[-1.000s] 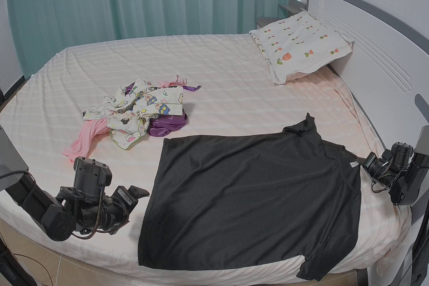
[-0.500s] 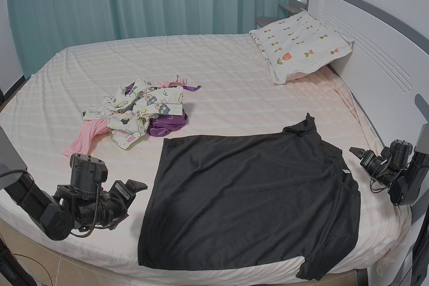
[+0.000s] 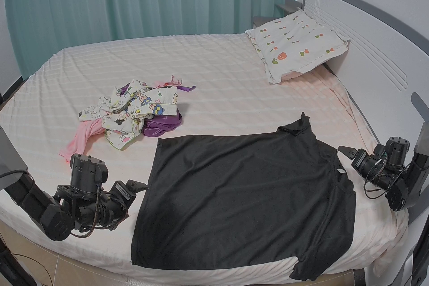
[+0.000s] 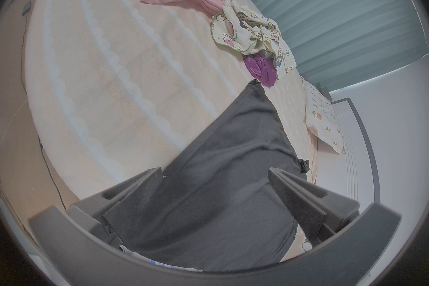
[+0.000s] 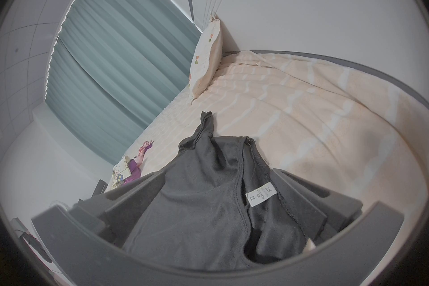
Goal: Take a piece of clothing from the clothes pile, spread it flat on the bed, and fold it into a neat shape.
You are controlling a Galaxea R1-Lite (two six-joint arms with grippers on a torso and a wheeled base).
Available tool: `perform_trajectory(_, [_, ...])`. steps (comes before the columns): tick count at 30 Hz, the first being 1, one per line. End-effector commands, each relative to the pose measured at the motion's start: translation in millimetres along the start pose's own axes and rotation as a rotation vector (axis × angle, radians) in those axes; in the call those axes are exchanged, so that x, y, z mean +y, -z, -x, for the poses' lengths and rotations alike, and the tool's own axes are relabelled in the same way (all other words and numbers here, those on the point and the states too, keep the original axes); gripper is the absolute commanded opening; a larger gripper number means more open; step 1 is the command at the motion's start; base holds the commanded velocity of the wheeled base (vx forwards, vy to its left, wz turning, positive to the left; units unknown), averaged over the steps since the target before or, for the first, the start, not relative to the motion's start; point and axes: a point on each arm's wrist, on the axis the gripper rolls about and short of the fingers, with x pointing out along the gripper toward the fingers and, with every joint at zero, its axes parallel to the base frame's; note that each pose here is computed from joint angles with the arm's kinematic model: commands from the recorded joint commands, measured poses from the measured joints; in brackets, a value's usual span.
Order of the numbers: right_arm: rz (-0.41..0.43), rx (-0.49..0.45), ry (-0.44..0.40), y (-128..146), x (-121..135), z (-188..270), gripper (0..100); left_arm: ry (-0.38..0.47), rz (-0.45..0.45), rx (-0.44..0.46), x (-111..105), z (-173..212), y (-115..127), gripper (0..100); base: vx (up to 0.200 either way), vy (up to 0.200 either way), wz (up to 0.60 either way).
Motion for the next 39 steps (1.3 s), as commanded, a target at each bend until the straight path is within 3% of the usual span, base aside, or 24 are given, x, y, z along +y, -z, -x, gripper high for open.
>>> perform_trajectory(1, [0.018,0.02,-0.036,8.5,18.0,5.7,100,0.003,0.001,-0.003,-0.6,0.9,-0.3,100,0.0,-0.2,0.0])
perform_trajectory(13, [0.033,0.053,-0.055,24.6,29.4,7.0,100,0.062,0.043,-0.053,-5.8,12.1,-10.6,100,0.0,0.0,0.0])
perform_trajectory(20, [0.034,0.07,-0.054,29.1,30.1,7.9,100,0.058,0.046,-0.054,-5.6,10.6,-11.0,100,0.2,0.0,0.0])
perform_trajectory(27, [0.032,0.077,-0.054,30.8,30.6,8.0,100,0.086,0.042,-0.082,-11.8,14.7,-15.8,100,0.0,0.0,0.0])
perform_trajectory(33, [-0.034,0.088,-0.05,33.3,29.9,5.5,100,0.124,0.021,-0.162,-27.2,7.1,-43.3,100,0.0,0.0,0.0])
perform_trajectory(39, [-0.037,0.09,-0.05,33.9,29.9,5.3,100,0.08,-0.074,-0.211,-34.2,-34.5,-70.8,100,0.0,0.0,0.0])
